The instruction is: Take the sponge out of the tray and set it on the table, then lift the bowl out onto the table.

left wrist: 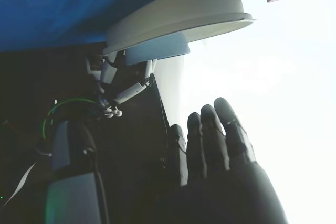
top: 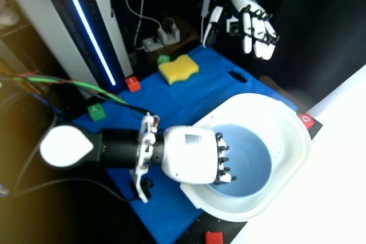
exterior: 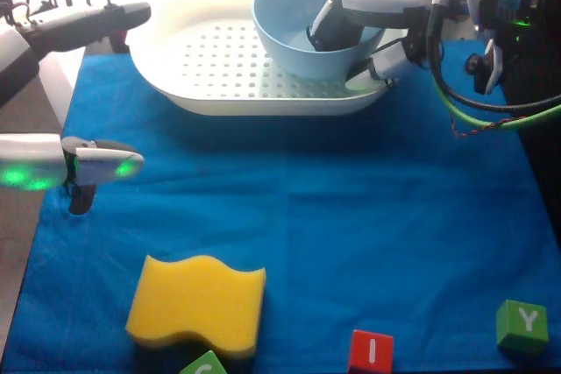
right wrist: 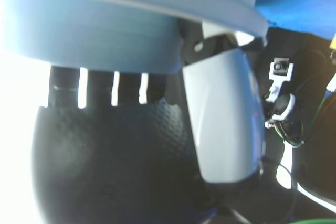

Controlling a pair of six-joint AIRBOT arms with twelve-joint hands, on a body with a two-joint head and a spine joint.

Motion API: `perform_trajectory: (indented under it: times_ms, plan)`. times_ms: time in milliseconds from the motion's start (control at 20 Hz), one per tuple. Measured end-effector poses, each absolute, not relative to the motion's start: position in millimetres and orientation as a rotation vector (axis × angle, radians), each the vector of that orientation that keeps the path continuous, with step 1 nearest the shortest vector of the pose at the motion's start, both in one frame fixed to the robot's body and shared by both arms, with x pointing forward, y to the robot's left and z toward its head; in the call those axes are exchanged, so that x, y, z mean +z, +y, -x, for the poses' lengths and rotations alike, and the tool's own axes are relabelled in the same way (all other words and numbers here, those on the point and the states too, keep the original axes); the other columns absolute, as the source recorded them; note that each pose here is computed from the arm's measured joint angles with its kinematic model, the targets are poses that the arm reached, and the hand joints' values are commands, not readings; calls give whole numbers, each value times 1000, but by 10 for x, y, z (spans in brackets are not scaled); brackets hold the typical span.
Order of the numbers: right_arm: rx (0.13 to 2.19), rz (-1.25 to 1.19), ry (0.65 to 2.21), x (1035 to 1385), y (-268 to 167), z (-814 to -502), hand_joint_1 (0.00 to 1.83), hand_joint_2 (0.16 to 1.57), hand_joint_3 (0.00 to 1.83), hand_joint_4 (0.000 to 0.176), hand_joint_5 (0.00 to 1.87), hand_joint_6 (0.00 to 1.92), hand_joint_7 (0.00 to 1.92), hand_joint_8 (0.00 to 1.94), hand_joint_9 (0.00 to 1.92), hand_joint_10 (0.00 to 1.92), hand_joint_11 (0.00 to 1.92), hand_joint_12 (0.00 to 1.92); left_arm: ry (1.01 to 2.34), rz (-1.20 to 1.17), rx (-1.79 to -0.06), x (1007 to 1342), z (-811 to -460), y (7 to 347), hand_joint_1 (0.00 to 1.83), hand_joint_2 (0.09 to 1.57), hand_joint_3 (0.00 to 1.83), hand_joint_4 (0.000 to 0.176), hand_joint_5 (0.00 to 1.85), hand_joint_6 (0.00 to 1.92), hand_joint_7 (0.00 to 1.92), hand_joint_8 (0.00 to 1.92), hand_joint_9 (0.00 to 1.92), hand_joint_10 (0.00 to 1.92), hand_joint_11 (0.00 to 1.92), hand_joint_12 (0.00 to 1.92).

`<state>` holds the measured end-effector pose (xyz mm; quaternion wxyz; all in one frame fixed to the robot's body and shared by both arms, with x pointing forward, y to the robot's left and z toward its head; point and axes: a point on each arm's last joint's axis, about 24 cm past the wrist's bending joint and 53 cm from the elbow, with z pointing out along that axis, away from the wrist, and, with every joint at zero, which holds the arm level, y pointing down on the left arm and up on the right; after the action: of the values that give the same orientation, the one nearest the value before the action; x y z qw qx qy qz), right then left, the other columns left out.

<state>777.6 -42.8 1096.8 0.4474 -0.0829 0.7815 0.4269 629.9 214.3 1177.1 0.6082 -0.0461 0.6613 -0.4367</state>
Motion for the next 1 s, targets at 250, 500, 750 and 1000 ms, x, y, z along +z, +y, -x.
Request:
perform_trajectory:
  times_ms: [250,500,750,1000]
  plan:
    - [1074,205,1924,11020,-404,-7773,514,1377,3,0,1123,36,1318,1035,1313,1282,1170,1690,1528,108,-1010,11758,-6309,2144,776,911,6,99,319,3,289,1,282,3,0,826]
    - [1130,196,1900,11108,-375,-7739,629,1316,0,0,1212,10,1289,1409,1402,1601,1366,1861,1527,107,-1011,11761,-6308,2143,776,913,0,87,323,0,291,0,276,1,0,835]
    - [1149,211,1884,11185,-382,-7715,630,1309,0,0,1216,4,1368,1770,1499,1867,1499,1921,1527,107,-1011,11761,-6308,2143,770,906,0,89,327,2,301,2,286,2,0,853]
    - [1169,224,1853,11364,-403,-7706,657,1345,2,0,1284,12,1365,1569,1475,1759,1446,1921,1525,111,-1016,11758,-6307,2135,781,907,0,94,318,0,292,0,274,0,0,805]
